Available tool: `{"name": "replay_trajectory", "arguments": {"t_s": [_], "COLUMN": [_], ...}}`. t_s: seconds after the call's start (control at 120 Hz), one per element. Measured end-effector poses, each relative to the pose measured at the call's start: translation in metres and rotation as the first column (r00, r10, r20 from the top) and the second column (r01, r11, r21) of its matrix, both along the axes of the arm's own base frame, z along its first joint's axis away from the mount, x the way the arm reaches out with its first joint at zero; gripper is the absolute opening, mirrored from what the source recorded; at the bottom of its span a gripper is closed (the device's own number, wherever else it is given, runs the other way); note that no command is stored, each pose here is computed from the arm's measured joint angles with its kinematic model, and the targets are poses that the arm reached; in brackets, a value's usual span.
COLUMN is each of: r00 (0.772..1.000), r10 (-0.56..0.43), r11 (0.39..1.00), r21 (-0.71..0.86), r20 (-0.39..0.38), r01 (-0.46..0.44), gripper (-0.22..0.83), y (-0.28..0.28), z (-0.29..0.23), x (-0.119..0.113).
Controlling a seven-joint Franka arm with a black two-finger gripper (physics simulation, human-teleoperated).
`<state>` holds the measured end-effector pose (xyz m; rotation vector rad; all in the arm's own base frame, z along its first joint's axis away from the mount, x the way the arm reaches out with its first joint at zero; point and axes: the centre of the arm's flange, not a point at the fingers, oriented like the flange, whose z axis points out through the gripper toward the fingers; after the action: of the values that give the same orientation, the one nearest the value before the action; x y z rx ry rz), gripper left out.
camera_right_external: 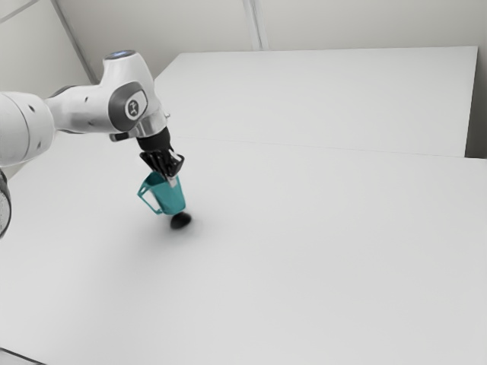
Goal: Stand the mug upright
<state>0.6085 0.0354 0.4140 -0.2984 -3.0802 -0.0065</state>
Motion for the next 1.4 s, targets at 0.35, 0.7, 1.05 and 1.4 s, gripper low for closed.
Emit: {"name": "replay_trajectory", "arguments": {"t_s": [0.35,0.7,1.05,1.4], "r00": [0.993,0.990,0.988,0.979], "r10": [-0.120,-0.140,-0.143,-0.079], "r11": [0.988,0.985,0.984,0.991], "r21": [0.104,0.108,0.116,0.121], "r20": [0.022,0.021,0.057,0.186], "r01": [0.117,0.137,0.136,0.057], "gripper": [-0.17,-0.10,0.46,0.59], "y": [-0.029,-0.036,-0.036,-0.015], "z": [-0.028,-0.051,-0.031,0.145], "x": [0.015,0.020,0.020,-0.010]}}
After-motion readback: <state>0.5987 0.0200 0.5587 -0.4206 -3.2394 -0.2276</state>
